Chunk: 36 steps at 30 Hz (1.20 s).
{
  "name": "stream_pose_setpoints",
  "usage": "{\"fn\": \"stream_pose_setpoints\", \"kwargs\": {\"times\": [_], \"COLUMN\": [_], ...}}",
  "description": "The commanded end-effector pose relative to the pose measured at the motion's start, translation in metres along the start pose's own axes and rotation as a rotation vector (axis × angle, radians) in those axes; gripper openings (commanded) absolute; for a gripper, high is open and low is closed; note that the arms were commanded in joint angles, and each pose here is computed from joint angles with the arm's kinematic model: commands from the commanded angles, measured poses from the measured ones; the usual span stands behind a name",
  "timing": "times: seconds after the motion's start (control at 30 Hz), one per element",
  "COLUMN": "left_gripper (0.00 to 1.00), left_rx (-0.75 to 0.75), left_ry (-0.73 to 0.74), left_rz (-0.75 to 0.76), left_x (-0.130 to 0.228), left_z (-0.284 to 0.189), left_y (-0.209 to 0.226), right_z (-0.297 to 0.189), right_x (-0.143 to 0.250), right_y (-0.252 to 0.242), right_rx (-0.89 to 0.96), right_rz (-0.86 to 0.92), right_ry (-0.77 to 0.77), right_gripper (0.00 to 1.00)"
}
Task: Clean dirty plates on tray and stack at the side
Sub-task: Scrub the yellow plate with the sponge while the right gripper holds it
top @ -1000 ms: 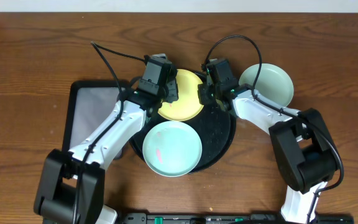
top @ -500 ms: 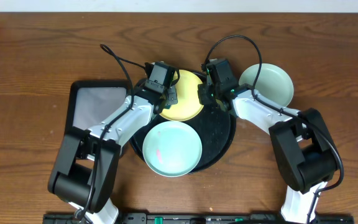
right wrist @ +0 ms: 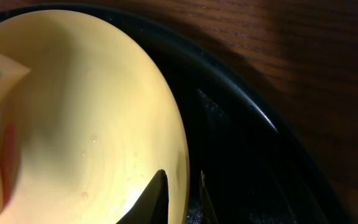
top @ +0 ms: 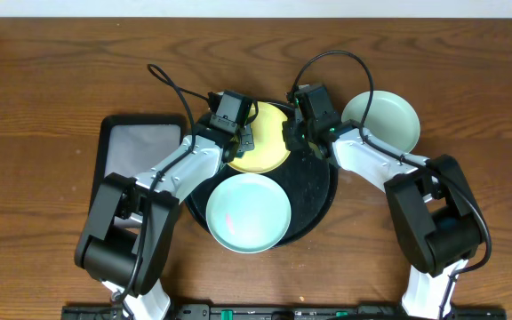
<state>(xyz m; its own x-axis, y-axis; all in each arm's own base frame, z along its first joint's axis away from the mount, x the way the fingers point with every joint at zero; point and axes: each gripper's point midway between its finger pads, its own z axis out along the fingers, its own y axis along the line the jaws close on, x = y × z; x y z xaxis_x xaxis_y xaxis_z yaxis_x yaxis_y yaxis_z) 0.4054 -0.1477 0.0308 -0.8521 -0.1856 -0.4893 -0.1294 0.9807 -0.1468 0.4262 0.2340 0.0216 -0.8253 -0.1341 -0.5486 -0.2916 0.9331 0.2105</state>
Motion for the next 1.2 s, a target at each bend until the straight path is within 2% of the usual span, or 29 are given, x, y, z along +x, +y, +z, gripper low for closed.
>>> {"fn": "stream_pose_setpoints", "kwargs": {"times": [0.0, 0.37, 0.43, 0.5, 0.57, 0.73, 1.07, 1.1, 1.17], "left_gripper": [0.23, 0.23, 0.23, 0.23, 0.23, 0.23, 0.23, 0.23, 0.23], "left_rx": [-0.022, -0.024, -0.028, -0.032, -0.034, -0.034, -0.06, -0.064, -0.068], "left_ry": [-0.022, -0.018, -0.011, -0.006, -0.003, -0.003, -0.002, -0.001, 0.006], "left_rz": [-0.006, -0.006, -0.004, -0.001, 0.005, 0.005, 0.015, 0.016, 0.017], "left_x": [-0.009, -0.008, -0.006, -0.004, -0.004, -0.004, -0.002, -0.002, 0.0], "left_z": [0.0, 0.0, 0.0, 0.0, 0.0, 0.0, 0.002, 0.003, 0.004], "left_y": [0.003, 0.003, 0.004, 0.005, 0.006, 0.006, 0.011, 0.011, 0.012], "right_z": [-0.002, 0.002, 0.004, 0.004, 0.004, 0.007, 0.009, 0.009, 0.011], "right_x": [0.0, 0.004, 0.006, 0.006, 0.006, 0.009, 0.01, 0.011, 0.012], "right_y": [0.006, 0.005, 0.004, 0.004, 0.004, 0.001, -0.001, -0.002, -0.002], "right_rx": [-0.011, -0.008, -0.007, -0.006, -0.006, 0.006, 0.019, 0.019, 0.02], "right_rz": [-0.017, -0.017, -0.016, -0.016, -0.016, -0.016, -0.012, -0.011, -0.011], "right_ry": [-0.002, 0.009, 0.012, 0.013, 0.015, 0.021, 0.023, 0.024, 0.027], "right_gripper": [0.15, 0.15, 0.11, 0.03, 0.02, 0.11, 0.05, 0.07, 0.17]}}
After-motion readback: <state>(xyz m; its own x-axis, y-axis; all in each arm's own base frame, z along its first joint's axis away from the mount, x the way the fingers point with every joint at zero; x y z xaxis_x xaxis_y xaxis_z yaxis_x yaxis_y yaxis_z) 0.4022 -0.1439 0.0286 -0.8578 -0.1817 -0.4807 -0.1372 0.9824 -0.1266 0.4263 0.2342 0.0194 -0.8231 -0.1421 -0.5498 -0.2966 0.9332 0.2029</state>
